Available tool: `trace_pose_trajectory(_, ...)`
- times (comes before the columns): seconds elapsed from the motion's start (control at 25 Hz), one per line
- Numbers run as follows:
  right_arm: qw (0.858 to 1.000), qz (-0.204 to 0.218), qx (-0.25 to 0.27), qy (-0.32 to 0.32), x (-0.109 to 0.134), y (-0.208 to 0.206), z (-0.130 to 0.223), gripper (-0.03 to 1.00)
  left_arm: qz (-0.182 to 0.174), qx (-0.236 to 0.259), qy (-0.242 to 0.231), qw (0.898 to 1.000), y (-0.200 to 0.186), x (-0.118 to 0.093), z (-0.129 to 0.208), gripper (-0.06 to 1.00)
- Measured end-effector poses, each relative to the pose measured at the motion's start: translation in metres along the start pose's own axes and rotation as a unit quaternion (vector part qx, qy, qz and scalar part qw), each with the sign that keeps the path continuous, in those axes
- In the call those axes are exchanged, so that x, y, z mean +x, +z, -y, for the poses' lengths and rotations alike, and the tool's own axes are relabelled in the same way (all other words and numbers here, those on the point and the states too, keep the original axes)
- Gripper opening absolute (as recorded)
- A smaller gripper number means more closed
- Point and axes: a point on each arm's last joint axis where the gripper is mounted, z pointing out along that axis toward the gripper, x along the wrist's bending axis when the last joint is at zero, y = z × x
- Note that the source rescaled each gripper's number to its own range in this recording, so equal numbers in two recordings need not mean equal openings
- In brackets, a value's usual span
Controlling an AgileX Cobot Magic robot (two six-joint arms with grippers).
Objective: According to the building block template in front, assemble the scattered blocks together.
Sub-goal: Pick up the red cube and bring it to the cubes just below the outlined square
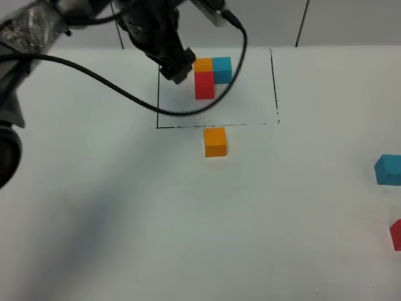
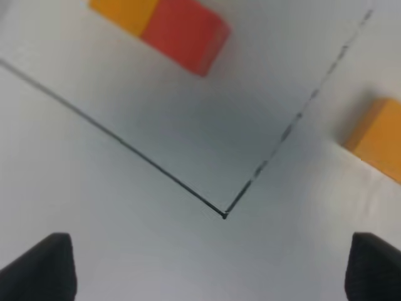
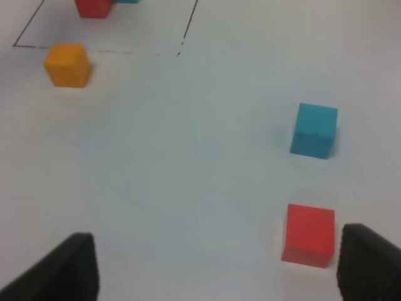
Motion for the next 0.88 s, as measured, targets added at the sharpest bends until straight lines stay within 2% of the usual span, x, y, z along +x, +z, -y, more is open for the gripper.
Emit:
trace_pose_trajectory(0.04,1.000,0.000,0.000,0.000,0.000,0.000,0.000,0.59,0.008,-0.007,-0.032,0.999,-0.008,0.013,0.008,1.00)
trace_pose_trajectory(0.2,1.000,0.000,0.000,0.000,0.000,0.000,0.000,0.59,0.019,-0.004,-0.098,0.995,-0.031,0.045,0.044,1.00)
trace_pose_trajectory(0.4,1.000,0.000,0.000,0.000,0.000,0.000,0.000,0.59,0.011,0.012,-0.173,0.985,-0.070,0.066,0.106,1.00)
trace_pose_trajectory(0.52,1.000,0.000,0.000,0.000,0.000,0.000,0.000,0.59,-0.005,0.004,-0.218,0.976,-0.100,0.059,0.146,1.00)
trace_pose_trajectory(0.6,1.000,0.000,0.000,0.000,0.000,0.000,0.000,0.59,-0.022,-0.020,-0.239,0.971,-0.126,0.047,0.168,1.00)
trace_pose_trajectory(0.8,1.000,0.000,0.000,0.000,0.000,0.000,0.000,0.59,-0.063,-0.072,-0.283,0.954,-0.182,-0.003,0.227,1.00)
trace_pose_trajectory(0.88,1.000,0.000,0.000,0.000,0.000,0.000,0.000,0.59,-0.087,-0.087,-0.314,0.942,-0.196,-0.022,0.250,1.00)
